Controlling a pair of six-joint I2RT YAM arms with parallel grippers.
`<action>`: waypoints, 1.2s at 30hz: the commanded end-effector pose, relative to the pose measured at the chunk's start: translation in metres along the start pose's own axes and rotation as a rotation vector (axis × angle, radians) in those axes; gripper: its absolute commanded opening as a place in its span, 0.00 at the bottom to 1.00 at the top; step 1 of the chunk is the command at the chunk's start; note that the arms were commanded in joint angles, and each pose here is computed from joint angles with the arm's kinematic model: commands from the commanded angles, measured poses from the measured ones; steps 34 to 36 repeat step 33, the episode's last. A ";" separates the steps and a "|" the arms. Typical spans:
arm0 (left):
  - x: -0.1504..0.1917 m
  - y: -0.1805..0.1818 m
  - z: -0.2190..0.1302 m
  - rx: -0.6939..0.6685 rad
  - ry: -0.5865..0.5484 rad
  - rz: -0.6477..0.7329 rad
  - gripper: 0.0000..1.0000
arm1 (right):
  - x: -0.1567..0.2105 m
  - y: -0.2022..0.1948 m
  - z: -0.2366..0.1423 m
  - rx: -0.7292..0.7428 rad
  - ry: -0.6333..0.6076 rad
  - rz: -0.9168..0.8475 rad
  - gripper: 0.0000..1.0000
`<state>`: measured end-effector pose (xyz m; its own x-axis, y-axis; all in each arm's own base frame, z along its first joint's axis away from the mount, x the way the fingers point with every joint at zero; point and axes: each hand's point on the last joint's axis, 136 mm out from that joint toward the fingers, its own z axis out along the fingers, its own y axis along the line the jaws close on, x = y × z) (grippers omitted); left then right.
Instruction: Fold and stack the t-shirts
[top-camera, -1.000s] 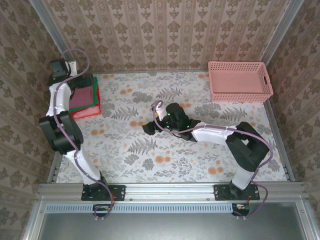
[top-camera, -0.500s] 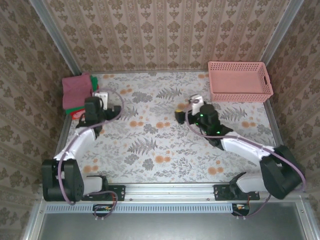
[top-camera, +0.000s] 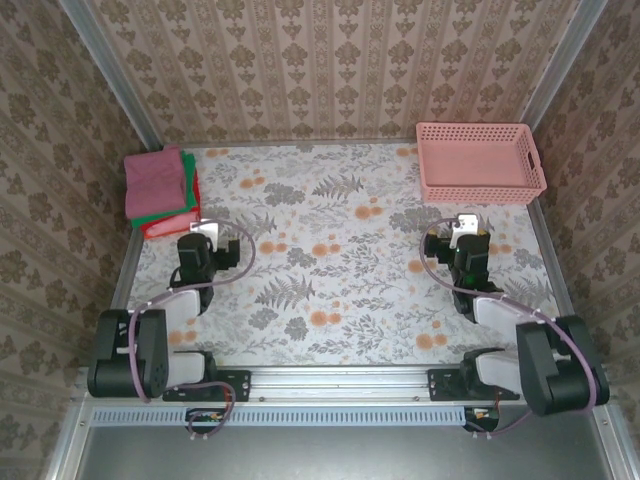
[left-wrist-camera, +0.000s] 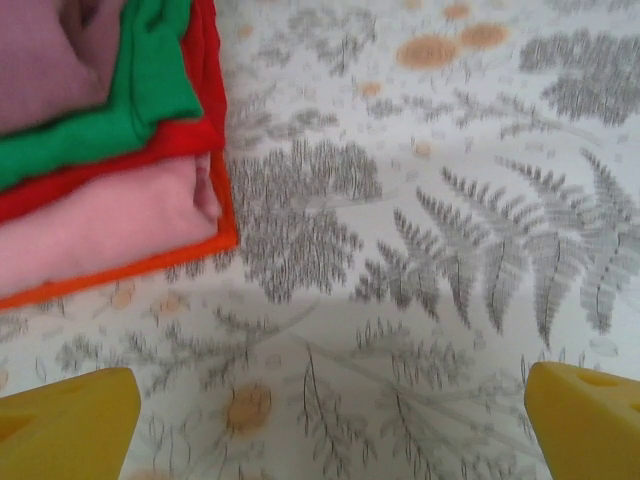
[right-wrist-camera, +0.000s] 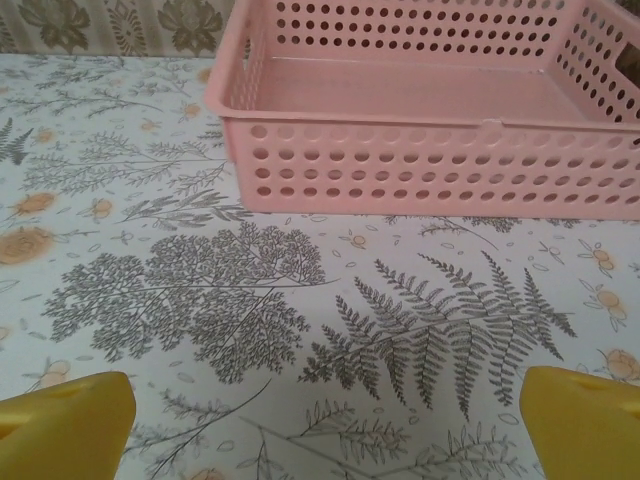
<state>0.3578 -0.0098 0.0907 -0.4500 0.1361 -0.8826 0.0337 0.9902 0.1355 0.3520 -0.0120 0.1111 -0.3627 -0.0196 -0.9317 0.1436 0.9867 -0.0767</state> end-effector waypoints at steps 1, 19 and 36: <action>-0.038 0.002 0.004 0.018 -0.182 0.006 1.00 | -0.030 0.005 0.005 -0.055 -0.140 0.031 1.00; -0.019 0.011 0.036 -0.006 -0.098 -0.045 1.00 | -0.005 0.017 0.048 -0.140 -0.011 0.054 1.00; -0.020 0.010 0.036 -0.001 -0.098 -0.045 1.00 | -0.006 0.017 0.048 -0.140 -0.011 0.055 1.00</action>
